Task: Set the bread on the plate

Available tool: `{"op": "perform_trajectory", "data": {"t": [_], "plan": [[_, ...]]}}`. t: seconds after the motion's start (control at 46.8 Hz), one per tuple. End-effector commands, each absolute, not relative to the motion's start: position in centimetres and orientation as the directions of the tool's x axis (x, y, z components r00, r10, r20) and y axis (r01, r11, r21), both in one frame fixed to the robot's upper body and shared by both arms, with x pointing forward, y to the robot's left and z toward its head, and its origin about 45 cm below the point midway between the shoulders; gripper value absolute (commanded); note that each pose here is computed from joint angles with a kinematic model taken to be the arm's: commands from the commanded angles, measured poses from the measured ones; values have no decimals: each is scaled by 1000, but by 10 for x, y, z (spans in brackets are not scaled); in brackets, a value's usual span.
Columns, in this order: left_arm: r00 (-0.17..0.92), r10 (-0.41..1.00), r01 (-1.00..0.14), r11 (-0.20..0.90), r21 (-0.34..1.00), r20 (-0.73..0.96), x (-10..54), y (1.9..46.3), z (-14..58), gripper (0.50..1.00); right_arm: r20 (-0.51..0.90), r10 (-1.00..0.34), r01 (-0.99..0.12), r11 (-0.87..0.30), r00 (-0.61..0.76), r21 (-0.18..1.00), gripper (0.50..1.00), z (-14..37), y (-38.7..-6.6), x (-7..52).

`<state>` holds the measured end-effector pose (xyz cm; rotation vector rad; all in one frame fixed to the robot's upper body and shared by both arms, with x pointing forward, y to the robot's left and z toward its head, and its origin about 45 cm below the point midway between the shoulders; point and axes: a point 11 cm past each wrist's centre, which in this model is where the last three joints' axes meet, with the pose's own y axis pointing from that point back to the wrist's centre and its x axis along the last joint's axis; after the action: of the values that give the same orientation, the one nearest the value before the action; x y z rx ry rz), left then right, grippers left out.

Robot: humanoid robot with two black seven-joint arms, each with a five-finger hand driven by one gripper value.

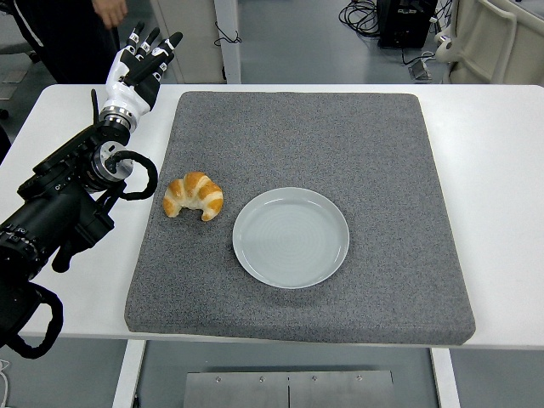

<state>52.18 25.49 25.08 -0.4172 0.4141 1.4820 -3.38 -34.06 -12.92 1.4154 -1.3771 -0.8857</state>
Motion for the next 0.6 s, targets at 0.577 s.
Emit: {"op": "perform_trajectory", "data": {"t": [0.577], "plan": [[46, 863, -999, 46, -14, -502, 522, 255, 250, 971, 110, -988, -309, 72, 108, 948, 1000, -129, -341, -34]]}}
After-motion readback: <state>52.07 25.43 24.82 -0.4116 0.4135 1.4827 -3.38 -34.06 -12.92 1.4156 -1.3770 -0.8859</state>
